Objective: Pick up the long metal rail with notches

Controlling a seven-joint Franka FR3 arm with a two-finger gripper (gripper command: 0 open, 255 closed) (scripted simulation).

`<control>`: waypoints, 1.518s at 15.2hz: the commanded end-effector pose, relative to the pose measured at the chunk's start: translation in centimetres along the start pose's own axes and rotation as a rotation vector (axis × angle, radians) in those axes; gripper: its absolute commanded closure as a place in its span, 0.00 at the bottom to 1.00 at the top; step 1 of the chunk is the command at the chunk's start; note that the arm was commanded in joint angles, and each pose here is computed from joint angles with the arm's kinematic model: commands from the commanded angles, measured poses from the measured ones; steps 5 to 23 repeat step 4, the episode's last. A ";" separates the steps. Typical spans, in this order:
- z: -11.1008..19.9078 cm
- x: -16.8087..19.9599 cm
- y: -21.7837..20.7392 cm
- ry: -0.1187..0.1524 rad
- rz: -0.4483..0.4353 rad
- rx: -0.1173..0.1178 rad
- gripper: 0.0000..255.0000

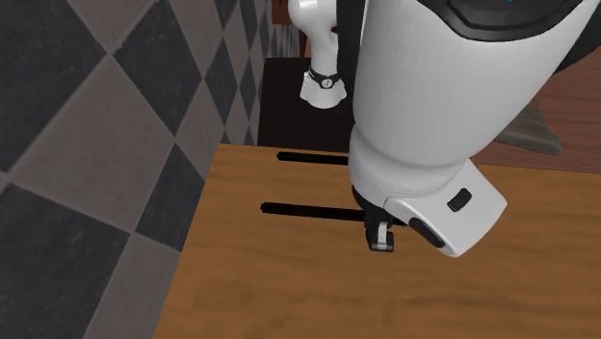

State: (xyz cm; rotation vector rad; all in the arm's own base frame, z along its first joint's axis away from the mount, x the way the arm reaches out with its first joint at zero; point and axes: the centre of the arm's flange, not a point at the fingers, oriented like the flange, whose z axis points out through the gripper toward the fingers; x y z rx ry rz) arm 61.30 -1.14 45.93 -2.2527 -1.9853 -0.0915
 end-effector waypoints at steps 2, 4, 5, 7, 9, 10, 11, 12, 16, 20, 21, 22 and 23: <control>-1.5 0.3 -0.1 0.000 0.000 0.000 1.00; -1.5 0.3 -0.1 0.000 0.000 0.000 1.00; -1.5 0.3 -0.1 0.000 0.000 0.000 1.00; -1.5 0.3 -0.1 0.000 0.000 0.000 1.00; -1.5 0.3 -0.1 0.000 0.000 0.000 1.00; -1.5 0.3 -0.1 0.000 0.000 0.000 1.00; -1.5 0.3 -0.1 0.000 0.000 0.000 1.00; -1.5 0.3 -0.1 0.000 0.000 0.000 1.00; -1.5 0.3 -0.1 0.000 0.000 0.000 1.00; -1.5 0.3 -0.1 0.000 0.000 0.000 1.00; -1.5 0.3 -0.1 0.000 0.000 0.000 1.00; -1.5 0.3 -0.1 0.000 0.000 0.000 1.00; -1.5 0.3 -0.1 0.000 0.000 0.000 1.00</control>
